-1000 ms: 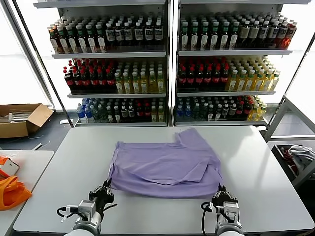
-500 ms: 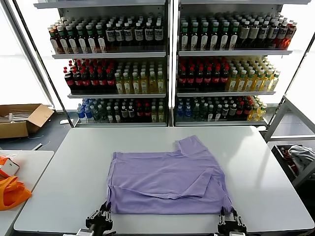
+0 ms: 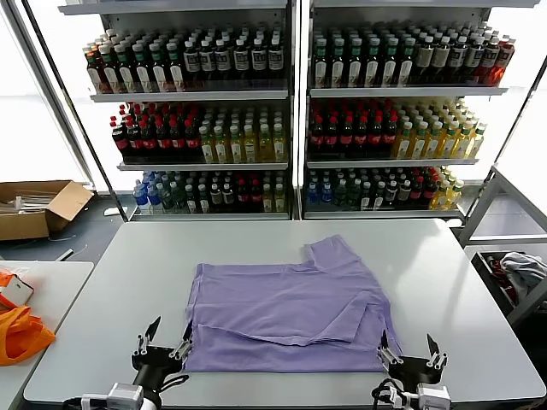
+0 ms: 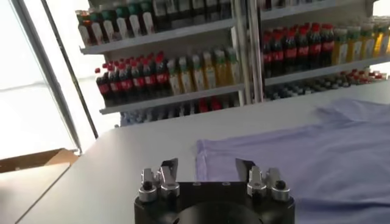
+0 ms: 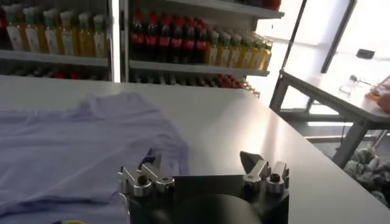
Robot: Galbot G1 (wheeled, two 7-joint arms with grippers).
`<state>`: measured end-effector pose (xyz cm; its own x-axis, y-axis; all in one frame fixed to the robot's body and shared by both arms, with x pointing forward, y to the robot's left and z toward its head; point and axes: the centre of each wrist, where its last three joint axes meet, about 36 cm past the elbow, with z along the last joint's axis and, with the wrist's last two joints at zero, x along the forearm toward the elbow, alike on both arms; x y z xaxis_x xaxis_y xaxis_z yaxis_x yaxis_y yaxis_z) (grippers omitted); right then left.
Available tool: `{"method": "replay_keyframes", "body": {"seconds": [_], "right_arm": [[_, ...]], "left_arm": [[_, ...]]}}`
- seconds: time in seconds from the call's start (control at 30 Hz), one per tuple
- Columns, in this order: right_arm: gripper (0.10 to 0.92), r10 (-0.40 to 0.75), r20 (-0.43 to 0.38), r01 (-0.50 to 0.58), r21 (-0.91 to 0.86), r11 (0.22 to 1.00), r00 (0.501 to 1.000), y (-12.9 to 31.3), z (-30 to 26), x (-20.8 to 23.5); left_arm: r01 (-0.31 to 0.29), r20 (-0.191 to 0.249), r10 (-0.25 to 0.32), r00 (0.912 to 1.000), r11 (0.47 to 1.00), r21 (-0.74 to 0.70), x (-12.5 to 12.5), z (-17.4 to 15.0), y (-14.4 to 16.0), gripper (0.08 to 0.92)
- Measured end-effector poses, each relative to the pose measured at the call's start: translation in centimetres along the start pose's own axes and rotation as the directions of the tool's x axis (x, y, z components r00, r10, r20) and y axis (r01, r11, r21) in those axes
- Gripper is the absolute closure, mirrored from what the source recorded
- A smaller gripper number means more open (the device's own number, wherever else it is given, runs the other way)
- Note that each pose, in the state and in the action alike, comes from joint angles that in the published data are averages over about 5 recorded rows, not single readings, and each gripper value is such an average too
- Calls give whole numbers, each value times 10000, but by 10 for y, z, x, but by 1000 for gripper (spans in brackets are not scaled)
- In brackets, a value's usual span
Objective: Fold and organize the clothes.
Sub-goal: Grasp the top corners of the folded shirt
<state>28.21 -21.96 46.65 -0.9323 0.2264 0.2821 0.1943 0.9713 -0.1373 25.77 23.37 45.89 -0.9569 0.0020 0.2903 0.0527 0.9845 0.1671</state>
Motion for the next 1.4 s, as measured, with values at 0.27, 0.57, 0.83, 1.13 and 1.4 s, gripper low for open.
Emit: {"method": "replay_keyframes", "body": {"seconds": [0.27, 0.57, 0.83, 1.13, 1.4], "right_arm": [[199, -1404, 803, 1378, 380, 9897, 9868, -10, -35, -79], [200, -3249, 432, 3167, 1356, 9388, 9448, -11, -71, -170], [200, -3493, -273, 3489, 1629, 9229, 9366, -3, -84, -237], [200, -3432, -924, 3530, 1290, 9267, 9347, 16, -88, -290], [200, -3499, -1473, 3657, 980, 9256, 9251, 41, -78, -316]], "left_arm": [[-838, 899, 859, 9922, 9961, -267, -50, -16, 20, 178], [-1932, 648, 1952, 9786, 9805, -365, -126, -33, 42, 177], [-2162, -80, 2161, 9763, 9763, -82, -188, -39, 49, 176], [-2081, -1262, 2083, 9699, 9780, 142, -236, -27, 52, 176], [-1977, -1858, 1996, 9621, 9798, 288, -255, -17, 55, 177]]}}
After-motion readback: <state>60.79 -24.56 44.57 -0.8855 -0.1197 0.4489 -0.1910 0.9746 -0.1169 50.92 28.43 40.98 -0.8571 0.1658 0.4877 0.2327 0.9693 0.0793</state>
